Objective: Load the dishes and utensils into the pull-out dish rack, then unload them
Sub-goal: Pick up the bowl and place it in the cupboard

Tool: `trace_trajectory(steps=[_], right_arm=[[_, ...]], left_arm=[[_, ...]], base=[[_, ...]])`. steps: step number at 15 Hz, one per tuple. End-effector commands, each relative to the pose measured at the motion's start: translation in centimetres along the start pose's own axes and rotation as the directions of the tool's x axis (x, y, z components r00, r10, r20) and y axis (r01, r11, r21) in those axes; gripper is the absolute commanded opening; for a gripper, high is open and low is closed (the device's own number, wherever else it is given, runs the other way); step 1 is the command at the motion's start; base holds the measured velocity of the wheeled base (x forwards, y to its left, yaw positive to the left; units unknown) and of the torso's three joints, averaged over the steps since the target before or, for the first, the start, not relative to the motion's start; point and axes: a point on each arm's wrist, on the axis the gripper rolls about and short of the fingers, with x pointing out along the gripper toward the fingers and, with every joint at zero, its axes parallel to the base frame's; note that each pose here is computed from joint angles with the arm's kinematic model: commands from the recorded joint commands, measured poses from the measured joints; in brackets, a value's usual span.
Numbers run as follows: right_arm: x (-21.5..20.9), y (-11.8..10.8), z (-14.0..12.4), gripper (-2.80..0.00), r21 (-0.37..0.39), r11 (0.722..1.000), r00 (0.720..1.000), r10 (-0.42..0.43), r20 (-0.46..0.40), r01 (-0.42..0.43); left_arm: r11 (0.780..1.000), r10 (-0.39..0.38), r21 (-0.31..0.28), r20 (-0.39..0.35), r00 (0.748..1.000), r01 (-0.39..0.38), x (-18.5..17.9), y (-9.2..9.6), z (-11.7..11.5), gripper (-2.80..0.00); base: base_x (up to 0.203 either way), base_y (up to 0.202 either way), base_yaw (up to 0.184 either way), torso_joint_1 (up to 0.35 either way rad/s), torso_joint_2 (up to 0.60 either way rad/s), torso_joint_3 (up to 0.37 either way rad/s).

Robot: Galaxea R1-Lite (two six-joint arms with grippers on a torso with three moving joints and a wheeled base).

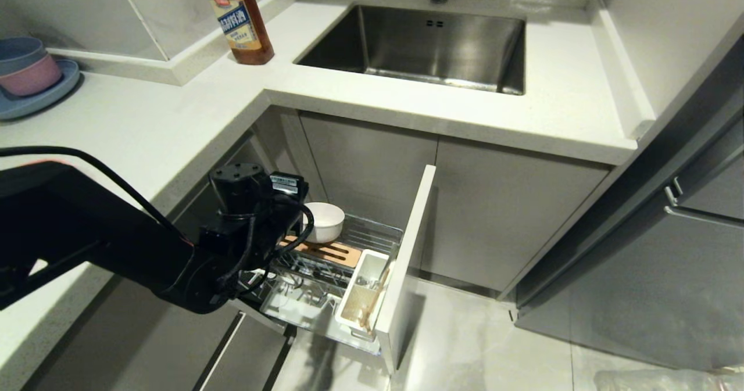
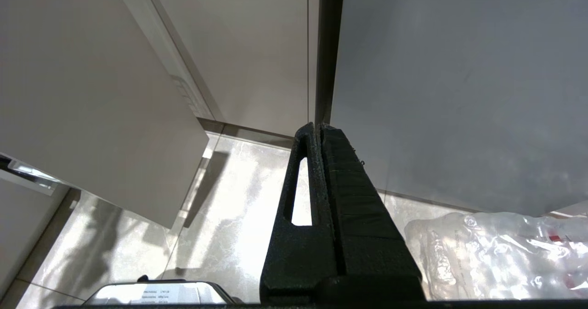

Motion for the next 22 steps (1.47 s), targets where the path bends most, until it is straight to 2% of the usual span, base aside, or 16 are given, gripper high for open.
trace_trajectory(steps=[1, 5, 6, 7, 8, 10, 12, 14, 18, 22], right_arm=[[0.0, 0.0, 0.0, -2.80, 0.000, 1.000, 1.000, 0.000, -0.001, 0.000], [0.0, 0.0, 0.0, -2.80, 0.000, 1.000, 1.000, 0.000, -0.001, 0.000], [0.0, 0.0, -0.1, -2.80, 0.000, 1.000, 1.000, -0.001, -0.002, 0.001], [0.0, 0.0, -0.1, -2.80, 0.000, 1.000, 1.000, 0.000, -0.004, 0.000], [0.0, 0.0, -0.1, -2.80, 0.000, 1.000, 1.000, 0.000, -0.002, 0.000], [0.0, 0.0, -0.1, -2.80, 0.000, 1.000, 1.000, 0.000, -0.002, 0.000], [0.0, 0.0, -0.1, -2.80, 0.000, 1.000, 1.000, 0.000, -0.002, 0.000], [0.0, 0.0, -0.1, -2.80, 0.000, 1.000, 1.000, 0.000, -0.002, 0.000], [0.0, 0.0, -0.1, -2.80, 0.000, 1.000, 1.000, 0.000, -0.002, 0.000], [0.0, 0.0, 0.0, -2.80, 0.000, 1.000, 1.000, 0.000, -0.001, 0.000]], left_arm=[[1.000, -0.002, -0.006, 0.005, 1.000, 0.002, 0.4, 0.2, -0.1, -2.80], [1.000, 0.020, 0.011, 0.008, 1.000, -0.020, 0.7, 0.9, -0.4, -2.80], [0.999, 0.024, 0.041, 0.008, 1.000, -0.025, 0.7, 0.9, -0.4, -2.80], [0.996, 0.049, 0.075, 0.006, 0.999, -0.050, 0.7, 1.2, -0.4, -0.41], [0.991, 0.086, 0.100, 0.000, 0.996, -0.085, 0.7, 1.6, -0.5, 0.00], [0.973, 0.170, 0.155, 0.011, 0.985, -0.170, 0.8, 2.0, -0.5, 0.00], [0.944, 0.256, 0.205, 0.036, 0.966, -0.258, 0.9, 2.4, -0.5, 0.00], [0.928, 0.300, 0.223, 0.034, 0.953, -0.300, 0.9, 2.5, -0.5, 0.00], [0.899, 0.369, 0.245, 0.025, 0.929, -0.363, 1.0, 3.1, -0.6, 0.00], [0.894, 0.383, 0.242, 0.029, 0.923, -0.378, 2.5, 3.9, -0.5, 0.00]], base=[[0.000, 0.000, 0.000, 0.000, 0.00, 0.000], [0.000, 0.000, 0.000, 0.000, 0.00, 0.000], [0.000, 0.000, 0.000, 0.000, 0.00, 0.000], [0.000, 0.000, 0.000, 0.000, 0.00, 0.000], [0.000, 0.000, 0.000, 0.000, 0.00, 0.000], [0.000, 0.000, 0.000, 0.000, 0.00, 0.000], [0.000, 0.000, 0.000, 0.000, 0.00, 0.000], [0.000, 0.000, 0.000, 0.000, 0.00, 0.000], [0.000, 0.000, 0.000, 0.000, 0.00, 0.000], [0.000, 0.000, 0.000, 0.000, 0.00, 0.000]])
